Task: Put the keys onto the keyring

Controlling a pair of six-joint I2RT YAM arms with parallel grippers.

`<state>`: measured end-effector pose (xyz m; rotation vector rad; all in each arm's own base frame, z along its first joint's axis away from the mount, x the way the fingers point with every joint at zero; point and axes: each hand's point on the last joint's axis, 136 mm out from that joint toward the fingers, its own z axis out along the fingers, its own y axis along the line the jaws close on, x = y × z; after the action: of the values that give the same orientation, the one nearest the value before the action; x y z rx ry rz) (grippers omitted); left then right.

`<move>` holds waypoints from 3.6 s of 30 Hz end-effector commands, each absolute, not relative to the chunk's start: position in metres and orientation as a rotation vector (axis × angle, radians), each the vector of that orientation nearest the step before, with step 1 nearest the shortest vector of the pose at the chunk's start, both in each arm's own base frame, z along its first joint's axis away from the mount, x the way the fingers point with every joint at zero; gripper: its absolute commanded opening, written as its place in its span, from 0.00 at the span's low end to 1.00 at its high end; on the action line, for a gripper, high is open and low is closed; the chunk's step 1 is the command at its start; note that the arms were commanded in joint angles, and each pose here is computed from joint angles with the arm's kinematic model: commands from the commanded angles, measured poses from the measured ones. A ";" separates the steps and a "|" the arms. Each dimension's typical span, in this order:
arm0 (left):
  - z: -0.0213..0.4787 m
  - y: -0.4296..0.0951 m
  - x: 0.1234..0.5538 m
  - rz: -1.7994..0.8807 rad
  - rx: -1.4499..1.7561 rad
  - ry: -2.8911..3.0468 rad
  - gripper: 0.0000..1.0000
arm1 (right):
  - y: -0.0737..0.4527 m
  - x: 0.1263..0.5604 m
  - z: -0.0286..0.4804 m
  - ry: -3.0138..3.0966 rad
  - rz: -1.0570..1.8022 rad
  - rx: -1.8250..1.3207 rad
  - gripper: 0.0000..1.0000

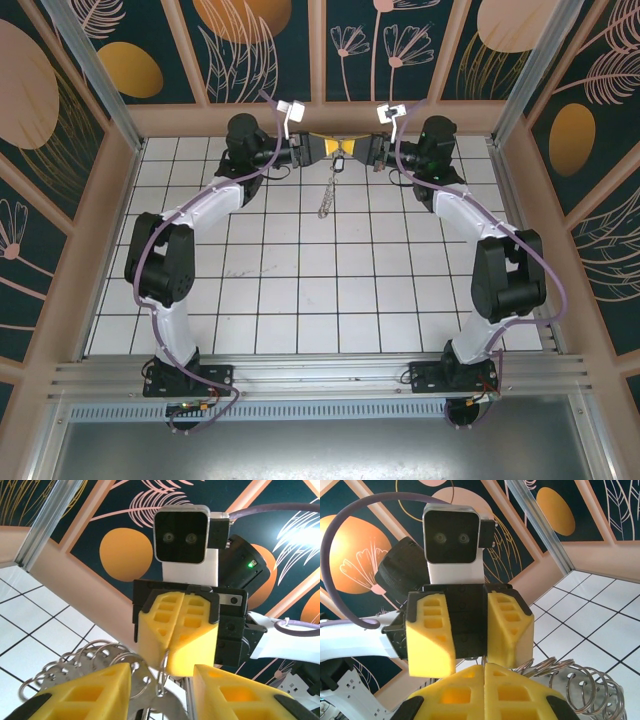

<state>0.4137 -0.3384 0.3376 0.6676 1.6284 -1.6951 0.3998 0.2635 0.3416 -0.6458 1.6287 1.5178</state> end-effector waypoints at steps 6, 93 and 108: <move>0.342 -0.345 0.406 -1.718 0.719 1.581 0.33 | 0.267 0.395 0.352 1.569 1.516 -0.694 0.00; 0.387 -0.340 0.377 -1.726 0.782 1.438 0.00 | 0.262 0.349 0.312 1.711 0.990 -0.711 0.00; 0.380 -0.340 0.379 -1.712 0.777 1.452 0.00 | 0.255 0.345 0.336 1.711 0.915 -0.735 0.00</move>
<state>0.3864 -0.3459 0.3582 0.7460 1.5385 -1.7599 0.3488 0.2604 0.3110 -0.7164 1.7599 0.9593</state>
